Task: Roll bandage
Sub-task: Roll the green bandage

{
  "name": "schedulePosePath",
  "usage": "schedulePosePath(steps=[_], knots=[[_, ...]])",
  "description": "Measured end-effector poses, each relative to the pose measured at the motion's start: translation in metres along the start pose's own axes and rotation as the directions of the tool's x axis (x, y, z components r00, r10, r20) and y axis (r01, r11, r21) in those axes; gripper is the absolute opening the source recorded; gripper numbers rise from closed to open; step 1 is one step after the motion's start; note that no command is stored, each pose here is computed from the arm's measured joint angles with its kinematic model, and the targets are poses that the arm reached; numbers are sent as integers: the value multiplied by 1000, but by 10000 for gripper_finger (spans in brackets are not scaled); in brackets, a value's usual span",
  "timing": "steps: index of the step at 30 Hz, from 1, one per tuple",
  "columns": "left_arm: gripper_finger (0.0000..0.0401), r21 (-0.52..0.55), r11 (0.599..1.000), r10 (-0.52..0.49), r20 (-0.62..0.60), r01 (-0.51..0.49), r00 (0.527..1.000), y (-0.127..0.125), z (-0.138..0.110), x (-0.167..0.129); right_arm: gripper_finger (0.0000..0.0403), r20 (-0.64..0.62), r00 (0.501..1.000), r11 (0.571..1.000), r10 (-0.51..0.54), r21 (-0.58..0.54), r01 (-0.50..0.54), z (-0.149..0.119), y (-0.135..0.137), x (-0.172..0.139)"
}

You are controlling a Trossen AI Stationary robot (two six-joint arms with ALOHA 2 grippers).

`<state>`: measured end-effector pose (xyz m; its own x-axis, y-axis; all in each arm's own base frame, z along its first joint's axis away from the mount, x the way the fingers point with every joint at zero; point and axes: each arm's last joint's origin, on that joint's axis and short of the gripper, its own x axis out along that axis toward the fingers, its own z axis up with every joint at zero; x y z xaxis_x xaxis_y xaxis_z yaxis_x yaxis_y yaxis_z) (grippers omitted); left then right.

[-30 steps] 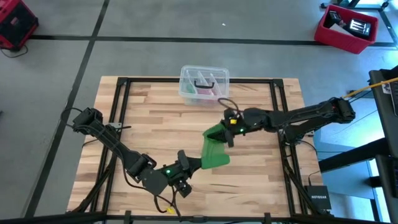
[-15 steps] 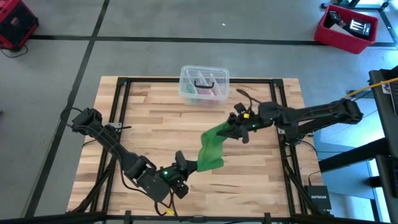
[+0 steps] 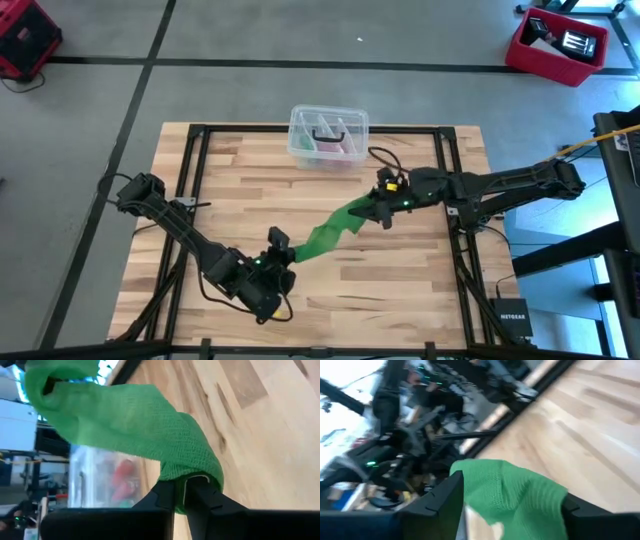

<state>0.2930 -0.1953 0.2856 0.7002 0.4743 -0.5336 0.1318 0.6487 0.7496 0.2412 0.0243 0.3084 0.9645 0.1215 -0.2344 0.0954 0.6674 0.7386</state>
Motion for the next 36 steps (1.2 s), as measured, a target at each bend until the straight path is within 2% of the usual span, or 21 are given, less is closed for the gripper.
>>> schedulePosePath(steps=[4,7,13,17,19,22,23,25,30,34,36], knots=[[17,9,1000,-25,-28,25,999,-5,-2,4,198,-24,998,998,-56,2,56,-3,-5,0],[17,-1,999,-48,-33,48,998,-6,-2,6,198,-53,997,999,-49,12,50,-5,-5,0],[17,-36,995,-98,-61,96,993,-3,-5,13,198,-253,964,985,-86,121,120,-18,-14,-3],[17,-71,985,-159,-32,156,987,-5,-2,12,198,-211,957,970,-198,101,223,-19,-20,-4],[17,-116,957,-267,16,267,964,-8,3,12,198,-158,958,966,-239,64,251,-17,-21,-4],[17,-159,867,-462,103,473,881,-10,10,11,198,-100,953,958,-286,2,287,-16,-22,-4],[17,-167,838,-503,132,519,854,-9,12,10,198,-92,951,956,-294,-20,293,-15,-23,-4],[17,-178,806,-538,180,565,824,-2,14,6,198,-92,952,956,-292,-60,288,-15,-23,-4],[17,-226,788,-481,355,573,802,34,18,-12,198,-119,955,948,-272,-207,244,-27,-13,-4],[17,-296,756,-370,543,584,754,74,18,-37,198,-114,960,915,-256,-349,203,-54,9,-8],[17,-335,731,-316,606,595,730,92,16,-48,198,-86,964,885,-253,-422,195,-68,21,-13]])
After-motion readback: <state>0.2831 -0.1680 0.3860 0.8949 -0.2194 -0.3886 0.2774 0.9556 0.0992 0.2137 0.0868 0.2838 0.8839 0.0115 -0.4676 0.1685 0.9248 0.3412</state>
